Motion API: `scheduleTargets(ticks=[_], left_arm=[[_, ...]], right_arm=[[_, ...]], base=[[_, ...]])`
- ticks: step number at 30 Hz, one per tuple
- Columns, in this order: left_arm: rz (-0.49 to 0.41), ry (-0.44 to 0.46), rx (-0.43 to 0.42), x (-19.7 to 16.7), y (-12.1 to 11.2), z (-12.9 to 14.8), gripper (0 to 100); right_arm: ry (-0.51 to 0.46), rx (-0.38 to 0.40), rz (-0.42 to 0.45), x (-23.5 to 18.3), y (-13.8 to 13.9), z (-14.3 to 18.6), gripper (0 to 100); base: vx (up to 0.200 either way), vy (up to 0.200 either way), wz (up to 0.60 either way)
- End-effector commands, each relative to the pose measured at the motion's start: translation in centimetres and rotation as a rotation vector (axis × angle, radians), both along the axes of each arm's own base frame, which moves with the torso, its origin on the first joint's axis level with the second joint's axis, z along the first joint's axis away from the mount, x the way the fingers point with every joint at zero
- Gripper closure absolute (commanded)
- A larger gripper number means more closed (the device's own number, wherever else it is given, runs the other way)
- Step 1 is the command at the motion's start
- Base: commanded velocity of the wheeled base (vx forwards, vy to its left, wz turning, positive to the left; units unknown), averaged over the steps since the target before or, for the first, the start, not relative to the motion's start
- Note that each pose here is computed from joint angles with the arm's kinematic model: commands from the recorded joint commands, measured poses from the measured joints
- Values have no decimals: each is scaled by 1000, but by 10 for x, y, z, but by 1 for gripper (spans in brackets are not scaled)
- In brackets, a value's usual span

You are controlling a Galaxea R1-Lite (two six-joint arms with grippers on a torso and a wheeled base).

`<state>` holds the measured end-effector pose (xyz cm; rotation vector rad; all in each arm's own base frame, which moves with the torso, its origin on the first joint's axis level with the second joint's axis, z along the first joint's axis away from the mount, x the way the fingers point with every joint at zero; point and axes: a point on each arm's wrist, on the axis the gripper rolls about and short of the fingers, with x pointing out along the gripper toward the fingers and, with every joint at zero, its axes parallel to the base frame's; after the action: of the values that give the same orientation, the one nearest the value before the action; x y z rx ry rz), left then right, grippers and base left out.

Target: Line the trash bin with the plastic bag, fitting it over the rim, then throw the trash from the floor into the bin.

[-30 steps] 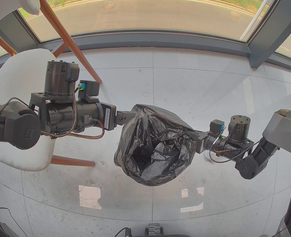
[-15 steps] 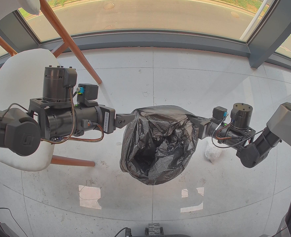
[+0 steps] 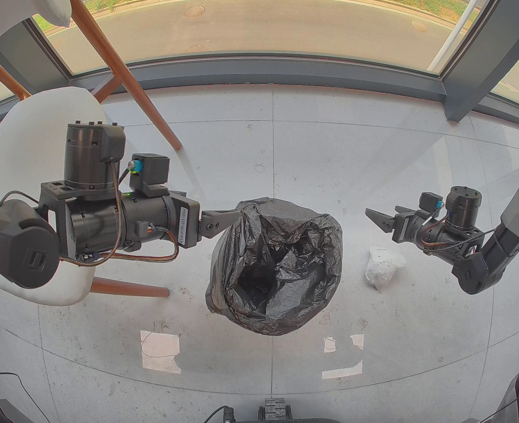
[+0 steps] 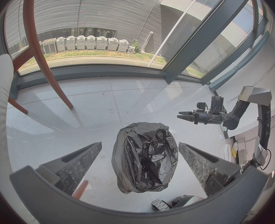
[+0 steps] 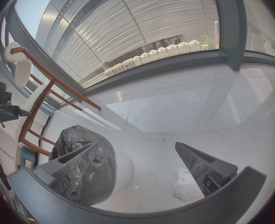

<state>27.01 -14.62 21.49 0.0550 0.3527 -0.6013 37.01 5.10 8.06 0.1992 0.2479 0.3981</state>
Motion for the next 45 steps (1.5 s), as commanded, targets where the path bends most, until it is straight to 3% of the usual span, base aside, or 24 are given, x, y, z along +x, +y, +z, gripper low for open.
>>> scheduleTargets(ticks=[1,7,19,23,27,34,45], left_arm=[[-17,-37,-31,-9,4,8,0],[-24,-138,-84,-7,3,8,0],[-25,-130,-77,-18,9,12,0],[-17,-112,-65,-18,10,11,0],[-19,-105,-61,-18,9,10,0],[-15,-111,-61,-21,10,11,0],[-18,-100,-55,-21,9,8,0]], right_arm=[[68,-33,-109,-5,-44,-20,0],[181,-66,-166,1,-68,-71,0],[209,-71,-159,40,-71,-125,0],[196,-130,-115,48,-86,-150,0],[162,-118,-10,52,-94,-150,0],[119,-176,30,72,-118,-156,0],[168,-142,108,74,-130,-155,0]], base=[[0,0,0],[0,0,0],[0,0,0],[0,0,0],[0,0,0],[0,0,0],[0,0,0]])
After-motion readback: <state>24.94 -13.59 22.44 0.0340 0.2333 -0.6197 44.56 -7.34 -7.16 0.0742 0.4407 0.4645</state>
